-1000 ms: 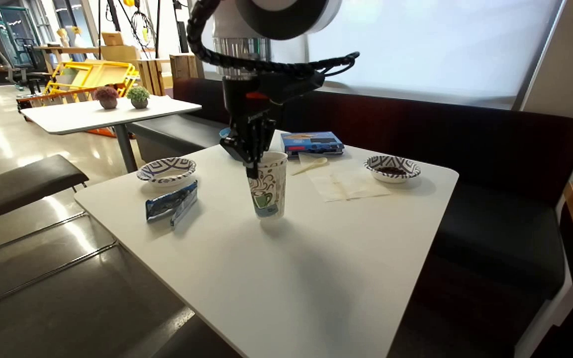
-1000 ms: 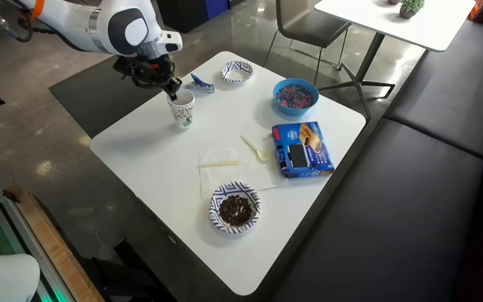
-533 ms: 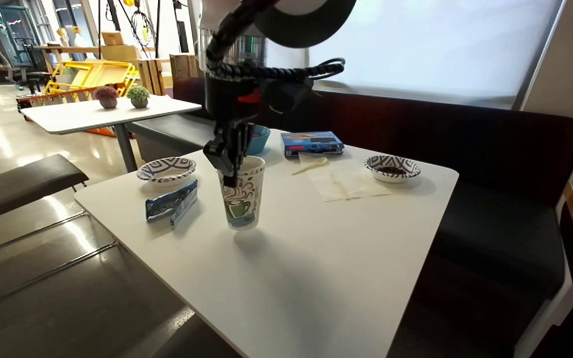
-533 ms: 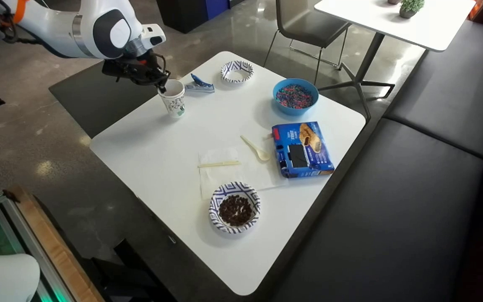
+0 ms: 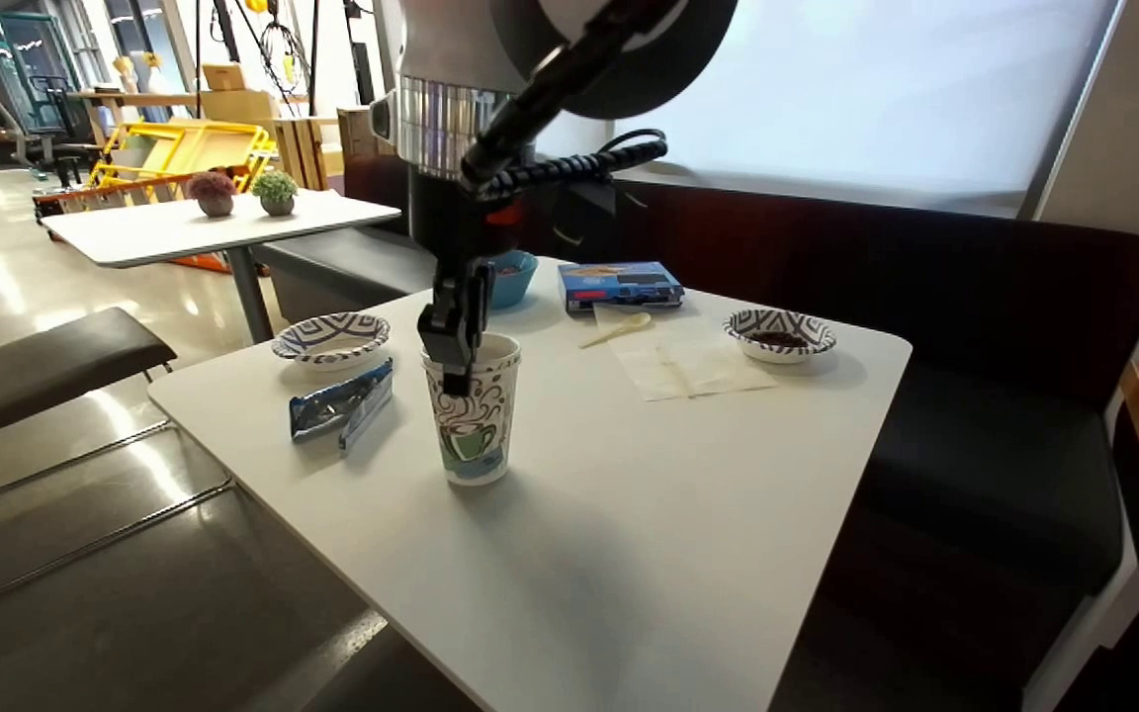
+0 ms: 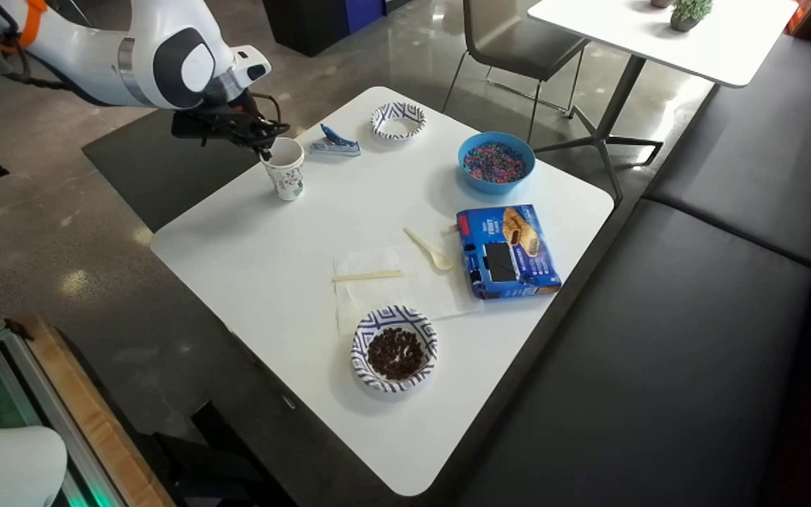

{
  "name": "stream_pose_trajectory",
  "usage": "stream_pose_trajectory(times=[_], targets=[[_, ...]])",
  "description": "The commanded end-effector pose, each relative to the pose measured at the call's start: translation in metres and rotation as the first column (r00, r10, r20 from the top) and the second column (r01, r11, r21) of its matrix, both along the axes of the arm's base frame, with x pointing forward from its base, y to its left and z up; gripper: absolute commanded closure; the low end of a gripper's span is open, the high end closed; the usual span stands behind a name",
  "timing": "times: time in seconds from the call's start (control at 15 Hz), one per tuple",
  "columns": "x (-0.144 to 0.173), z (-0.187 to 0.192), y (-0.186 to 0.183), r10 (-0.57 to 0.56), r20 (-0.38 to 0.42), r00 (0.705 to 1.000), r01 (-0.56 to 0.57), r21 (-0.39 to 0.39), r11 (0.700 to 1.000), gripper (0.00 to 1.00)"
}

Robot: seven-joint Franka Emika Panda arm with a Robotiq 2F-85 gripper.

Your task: Move the cup and bowl to the left

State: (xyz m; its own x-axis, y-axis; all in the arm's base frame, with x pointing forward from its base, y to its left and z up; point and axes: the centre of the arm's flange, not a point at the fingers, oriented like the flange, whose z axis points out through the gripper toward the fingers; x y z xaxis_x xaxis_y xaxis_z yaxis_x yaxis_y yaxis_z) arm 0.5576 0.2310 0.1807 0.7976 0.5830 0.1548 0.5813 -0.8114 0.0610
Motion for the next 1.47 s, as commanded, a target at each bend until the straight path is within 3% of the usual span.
stream_pose_trajectory(times=[0.0, 0.33, 0.53, 0.67, 0.93, 1.2, 1.33, 1.4], targets=[[-0.012, 0.01, -0.003, 0.06, 0.009, 0.998, -0.06, -0.013, 0.998, 0.61], [-0.023, 0.059, -0.015, 0.02, -0.036, 0.999, -0.018, 0.047, 0.999, 0.22], [0.011, 0.079, -0.052, -0.178, -0.024, 0.984, 0.18, 0.103, 0.978, 0.01], [0.045, 0.086, -0.084, -0.279, -0.014, 0.96, 0.278, 0.151, 0.949, 0.0], [0.125, 0.093, -0.16, -0.483, 0.024, 0.875, 0.466, 0.224, 0.856, 0.0], [0.199, 0.093, -0.216, -0.661, 0.047, 0.749, 0.623, 0.289, 0.727, 0.0], [0.225, 0.084, -0.226, -0.729, -0.001, 0.684, 0.699, 0.286, 0.656, 0.0], [0.166, 0.097, -0.23, -0.669, 0.059, 0.741, 0.631, 0.278, 0.724, 0.0]])
